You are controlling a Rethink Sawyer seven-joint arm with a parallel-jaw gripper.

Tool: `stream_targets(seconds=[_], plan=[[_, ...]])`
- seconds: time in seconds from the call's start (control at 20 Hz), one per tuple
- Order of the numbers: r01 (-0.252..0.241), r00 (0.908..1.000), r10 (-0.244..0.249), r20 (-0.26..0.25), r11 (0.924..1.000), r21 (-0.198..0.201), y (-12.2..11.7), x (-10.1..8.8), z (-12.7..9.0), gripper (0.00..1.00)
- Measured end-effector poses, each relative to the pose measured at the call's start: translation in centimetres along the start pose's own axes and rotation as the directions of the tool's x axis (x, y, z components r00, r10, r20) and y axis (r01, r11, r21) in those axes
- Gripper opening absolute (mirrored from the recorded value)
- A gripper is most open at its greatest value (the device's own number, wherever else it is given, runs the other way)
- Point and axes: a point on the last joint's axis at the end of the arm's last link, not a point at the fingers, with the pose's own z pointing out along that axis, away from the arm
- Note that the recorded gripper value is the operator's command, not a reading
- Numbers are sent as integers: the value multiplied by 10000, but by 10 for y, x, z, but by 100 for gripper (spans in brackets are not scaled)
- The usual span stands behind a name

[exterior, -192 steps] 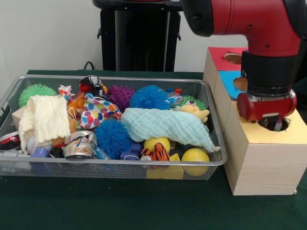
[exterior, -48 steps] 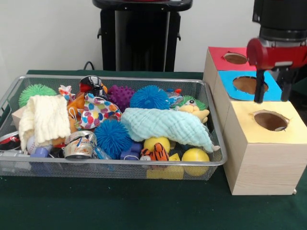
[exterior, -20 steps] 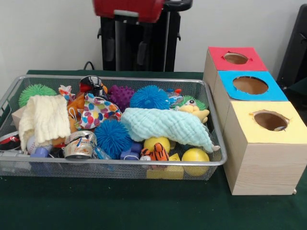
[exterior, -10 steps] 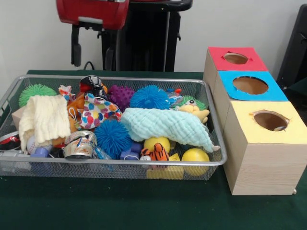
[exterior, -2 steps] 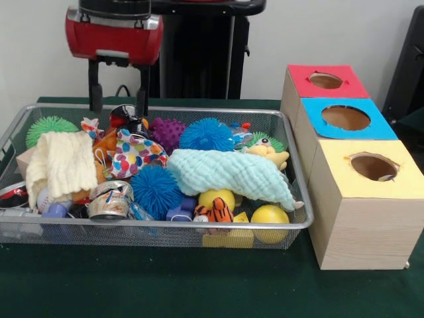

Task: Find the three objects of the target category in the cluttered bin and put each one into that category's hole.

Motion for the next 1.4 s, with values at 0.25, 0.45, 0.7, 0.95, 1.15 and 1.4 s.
stream_targets(seconds=[0.25, 0.45, 0.7, 0.95, 1.15, 1.4], plan=[[263, 9997, -263, -5, 9994, -222, 8, 4, 18, 100], [537, 9985, -541, -91, 9976, -438, 18, 13, 30, 100], [798, 9964, -817, -243, 9943, -706, 33, 22, 40, 100], [1100, 9930, -1132, -326, 9902, -859, 42, 29, 47, 100], [1224, 9913, -1263, -360, 9880, -940, 43, 33, 55, 100], [1334, 9894, -1385, -427, 9853, -1065, 42, 38, 67, 100]])
